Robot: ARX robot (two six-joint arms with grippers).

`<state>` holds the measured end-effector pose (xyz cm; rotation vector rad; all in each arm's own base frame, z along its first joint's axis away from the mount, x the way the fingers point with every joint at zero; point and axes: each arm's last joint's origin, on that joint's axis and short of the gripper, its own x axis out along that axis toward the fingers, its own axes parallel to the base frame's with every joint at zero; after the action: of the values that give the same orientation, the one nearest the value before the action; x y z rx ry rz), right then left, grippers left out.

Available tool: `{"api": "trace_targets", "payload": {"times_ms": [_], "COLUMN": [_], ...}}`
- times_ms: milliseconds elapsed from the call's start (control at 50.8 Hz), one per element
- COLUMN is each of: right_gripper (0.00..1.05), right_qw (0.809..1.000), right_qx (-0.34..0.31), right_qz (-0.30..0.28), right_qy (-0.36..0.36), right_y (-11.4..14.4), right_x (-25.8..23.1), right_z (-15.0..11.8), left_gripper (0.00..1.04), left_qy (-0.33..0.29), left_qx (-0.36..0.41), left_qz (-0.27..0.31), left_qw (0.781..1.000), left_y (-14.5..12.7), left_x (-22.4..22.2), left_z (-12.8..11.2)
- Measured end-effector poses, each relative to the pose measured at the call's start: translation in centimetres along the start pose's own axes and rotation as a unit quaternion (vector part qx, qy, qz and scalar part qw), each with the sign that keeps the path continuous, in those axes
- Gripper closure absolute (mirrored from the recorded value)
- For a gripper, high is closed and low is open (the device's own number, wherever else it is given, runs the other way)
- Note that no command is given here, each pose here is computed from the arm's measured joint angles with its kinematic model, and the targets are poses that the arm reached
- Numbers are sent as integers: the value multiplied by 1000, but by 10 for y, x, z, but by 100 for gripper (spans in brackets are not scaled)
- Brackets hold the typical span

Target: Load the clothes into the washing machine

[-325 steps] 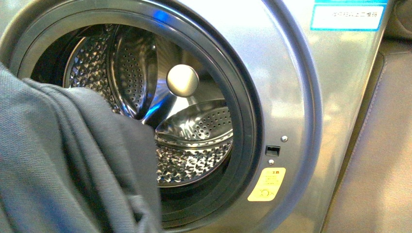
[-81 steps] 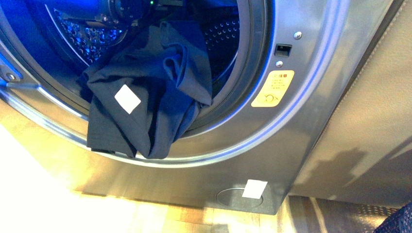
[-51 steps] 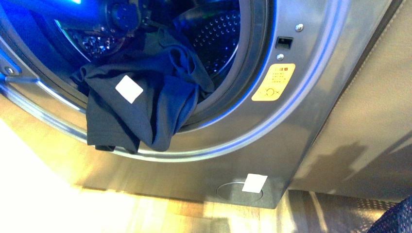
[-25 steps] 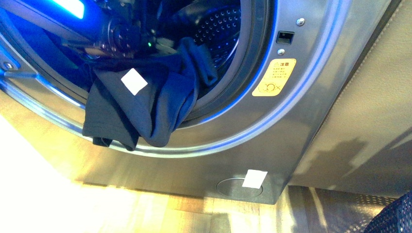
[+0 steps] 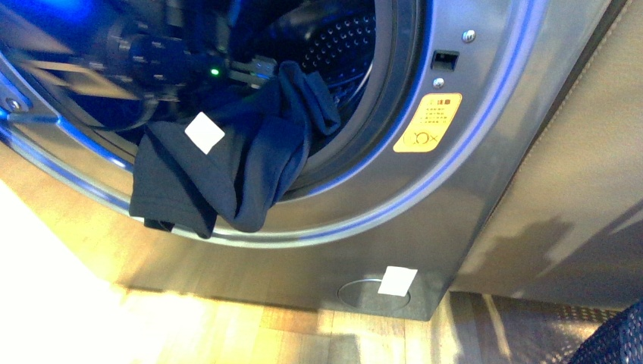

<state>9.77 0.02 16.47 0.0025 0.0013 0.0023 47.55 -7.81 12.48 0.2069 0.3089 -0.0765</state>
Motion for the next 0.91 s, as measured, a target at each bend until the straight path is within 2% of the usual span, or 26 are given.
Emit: {"api": "trace_targets", "payload": {"times_ms": [512,906], "right_gripper": [102,102], "right_qw": [1000,1000], "right_qx": [0,0], "right_qz": [0,0], "right_qy": [0,0], "right_y": [0,0], "right_x": [0,0], "right_z": [0,0], "left_gripper": [6,6], "left_qy": [-10,-29], "left_qx": [-55,-47], "left_qz": [-37,-103], "left_qw": [998,993], "left_y": [3,-19], "left_x": [-76,-129], "left_z": [20,15]}}
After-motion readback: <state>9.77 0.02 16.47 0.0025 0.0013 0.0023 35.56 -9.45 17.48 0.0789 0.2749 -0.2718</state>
